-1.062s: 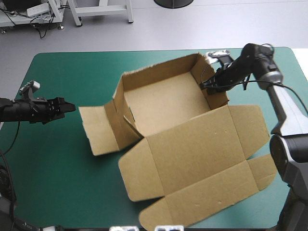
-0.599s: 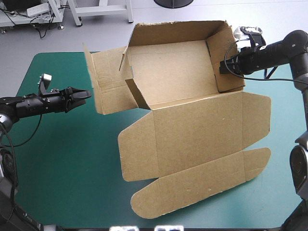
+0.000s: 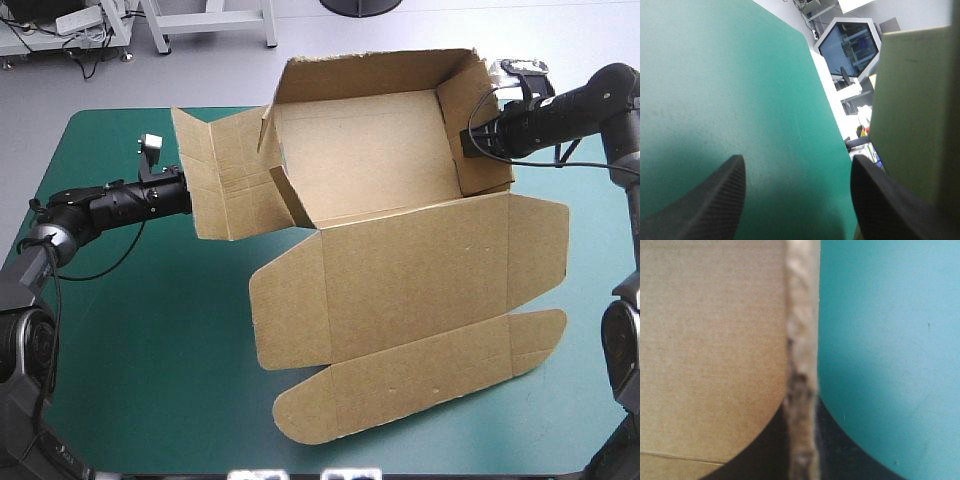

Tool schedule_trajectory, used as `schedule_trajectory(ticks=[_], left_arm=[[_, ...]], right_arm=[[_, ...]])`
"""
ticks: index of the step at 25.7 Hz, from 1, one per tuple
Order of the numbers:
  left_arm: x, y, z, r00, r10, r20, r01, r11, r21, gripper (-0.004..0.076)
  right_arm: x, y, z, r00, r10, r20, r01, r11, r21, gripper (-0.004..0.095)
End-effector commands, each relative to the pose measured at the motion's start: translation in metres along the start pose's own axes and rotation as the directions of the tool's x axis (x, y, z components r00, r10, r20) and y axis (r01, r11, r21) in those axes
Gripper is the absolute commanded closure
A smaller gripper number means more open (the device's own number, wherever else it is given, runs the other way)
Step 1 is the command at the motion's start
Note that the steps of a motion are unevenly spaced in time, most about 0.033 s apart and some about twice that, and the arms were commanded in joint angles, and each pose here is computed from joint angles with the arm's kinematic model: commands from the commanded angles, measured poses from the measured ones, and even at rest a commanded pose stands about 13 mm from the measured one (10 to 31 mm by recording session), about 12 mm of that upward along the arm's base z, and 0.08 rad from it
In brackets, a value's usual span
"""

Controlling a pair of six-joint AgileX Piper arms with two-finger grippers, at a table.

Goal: Fold the box

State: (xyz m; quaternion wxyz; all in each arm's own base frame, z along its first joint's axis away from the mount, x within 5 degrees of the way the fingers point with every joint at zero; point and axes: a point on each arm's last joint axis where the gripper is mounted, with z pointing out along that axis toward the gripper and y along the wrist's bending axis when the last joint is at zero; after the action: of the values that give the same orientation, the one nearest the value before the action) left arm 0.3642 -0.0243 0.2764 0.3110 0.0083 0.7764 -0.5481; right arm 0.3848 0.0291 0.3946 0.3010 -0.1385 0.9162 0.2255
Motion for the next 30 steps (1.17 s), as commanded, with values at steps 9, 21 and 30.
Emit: schedule_trajectory(ticks=[9, 21, 30], left_arm=[[0.001, -0.105, -0.012, 0.977, 0.211, -0.001, -0.206, 0.955, 0.211, 0.0286], [0.01, -0.117, -0.005, 0.971, 0.238, -0.035, -0.231, 0.964, 0.134, 0.0268], [0.014, -0.134, -0.016, 0.961, 0.276, -0.032, -0.273, 0.96, 0.07, 0.0268]], right_arm=[[-0.013, 0.059, 0.028, 0.994, -0.093, 0.054, 0.09, 0.994, 0.062, 0.0928], [-0.013, 0.078, 0.05, 0.993, -0.112, 0.043, 0.105, 0.985, 0.141, 0.0928], [-0.015, 0.082, 0.055, 0.993, -0.092, 0.073, 0.083, 0.989, 0.118, 0.0928]])
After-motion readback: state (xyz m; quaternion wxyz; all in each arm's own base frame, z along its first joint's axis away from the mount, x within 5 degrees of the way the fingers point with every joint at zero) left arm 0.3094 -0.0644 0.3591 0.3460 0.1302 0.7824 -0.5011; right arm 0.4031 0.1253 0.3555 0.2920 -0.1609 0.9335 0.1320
